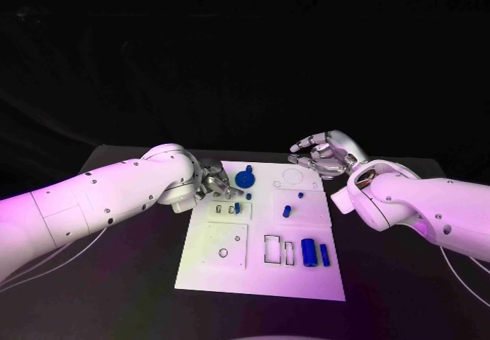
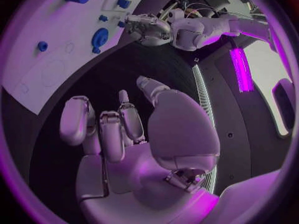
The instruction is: Assemble the parts on the task board
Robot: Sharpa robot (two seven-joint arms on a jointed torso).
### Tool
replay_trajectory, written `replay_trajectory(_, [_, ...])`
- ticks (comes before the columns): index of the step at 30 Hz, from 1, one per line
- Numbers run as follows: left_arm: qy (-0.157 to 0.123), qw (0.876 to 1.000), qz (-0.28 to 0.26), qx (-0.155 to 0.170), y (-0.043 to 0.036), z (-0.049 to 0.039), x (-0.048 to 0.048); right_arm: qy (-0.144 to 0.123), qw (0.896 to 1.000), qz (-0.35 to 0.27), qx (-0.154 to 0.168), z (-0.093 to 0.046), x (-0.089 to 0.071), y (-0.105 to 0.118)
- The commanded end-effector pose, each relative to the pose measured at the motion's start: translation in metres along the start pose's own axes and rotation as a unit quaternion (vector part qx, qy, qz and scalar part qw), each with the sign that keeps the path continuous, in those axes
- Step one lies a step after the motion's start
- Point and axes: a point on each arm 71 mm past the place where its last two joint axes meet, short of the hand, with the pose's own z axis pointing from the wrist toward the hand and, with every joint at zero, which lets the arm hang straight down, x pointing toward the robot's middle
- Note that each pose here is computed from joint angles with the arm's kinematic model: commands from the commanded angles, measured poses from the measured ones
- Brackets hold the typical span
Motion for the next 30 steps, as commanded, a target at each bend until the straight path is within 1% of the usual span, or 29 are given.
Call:
replay_trajectory(1, [0.012,1.000,0.018,-0.006,-0.0016,0.0017,0.0027,0.004,1.000,0.001,-0.004,0.001,0.002,0.001])
replay_trajectory(5, [0.017,1.000,0.020,-0.005,-0.0042,0.0040,0.0057,0.000,1.000,0.002,-0.007,0.001,0.002,0.001])
replay_trajectory(12, [0.025,0.999,0.023,-0.005,-0.0061,0.0063,0.0091,-0.002,1.000,0.002,-0.008,0.002,0.003,0.001])
replay_trajectory(17, [0.029,0.999,0.026,-0.005,-0.0068,0.0067,0.0105,-0.003,1.000,0.002,-0.008,0.002,0.003,0.000])
replay_trajectory(25, [0.047,0.998,0.036,0.001,-0.0097,0.0064,0.0148,-0.003,1.000,0.002,-0.008,0.003,0.004,-0.001])
replay_trajectory(30, [0.051,0.998,0.037,0.002,-0.0105,0.0062,0.0158,-0.003,1.000,0.002,-0.007,0.003,0.004,-0.002])
